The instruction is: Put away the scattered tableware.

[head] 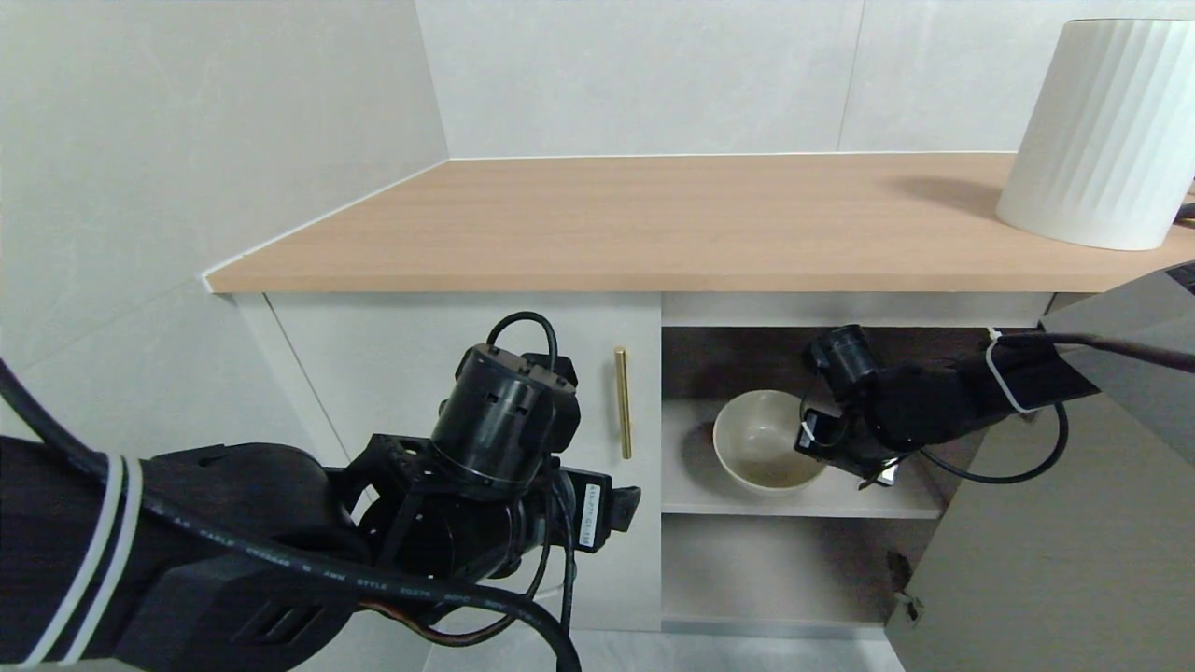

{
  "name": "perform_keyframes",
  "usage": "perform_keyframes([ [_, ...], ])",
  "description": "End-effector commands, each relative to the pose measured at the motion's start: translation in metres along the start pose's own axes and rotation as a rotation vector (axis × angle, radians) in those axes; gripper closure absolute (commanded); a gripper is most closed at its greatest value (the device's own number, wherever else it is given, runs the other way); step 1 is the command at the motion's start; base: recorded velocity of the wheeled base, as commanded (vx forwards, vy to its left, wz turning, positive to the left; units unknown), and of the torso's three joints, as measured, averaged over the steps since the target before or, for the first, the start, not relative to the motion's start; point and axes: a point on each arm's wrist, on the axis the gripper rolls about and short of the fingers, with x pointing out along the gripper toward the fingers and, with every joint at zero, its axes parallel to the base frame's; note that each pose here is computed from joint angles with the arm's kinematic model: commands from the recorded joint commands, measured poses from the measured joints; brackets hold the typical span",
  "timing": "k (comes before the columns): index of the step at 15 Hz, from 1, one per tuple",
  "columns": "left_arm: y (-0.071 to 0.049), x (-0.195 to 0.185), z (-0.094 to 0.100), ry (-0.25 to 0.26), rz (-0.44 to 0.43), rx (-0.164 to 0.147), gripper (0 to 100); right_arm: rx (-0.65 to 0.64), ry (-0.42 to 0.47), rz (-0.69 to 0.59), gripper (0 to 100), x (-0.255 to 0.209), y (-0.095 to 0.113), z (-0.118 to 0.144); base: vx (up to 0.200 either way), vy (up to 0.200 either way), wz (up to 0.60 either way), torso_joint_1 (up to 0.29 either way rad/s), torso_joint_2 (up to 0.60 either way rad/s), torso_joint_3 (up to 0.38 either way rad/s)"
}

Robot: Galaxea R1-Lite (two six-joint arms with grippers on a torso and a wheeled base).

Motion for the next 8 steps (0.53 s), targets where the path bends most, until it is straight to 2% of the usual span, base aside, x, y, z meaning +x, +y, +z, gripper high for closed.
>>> perform_keyframes([
  [1,0.000,-0.001,0.001,-0.003,-0.001,-0.001,0,0.020,-0.006,0.000,100,0.001,0.000,0.001,0.000,0.000,0.00,0.000,0.00,0.000],
  [8,0.000,0.000,0.000,-0.002,0.000,-0.002,0,0.048,-0.037,-0.035,100,0.021,-0.005,0.009,0.000,0.000,0.00,0.000,0.00,0.000],
])
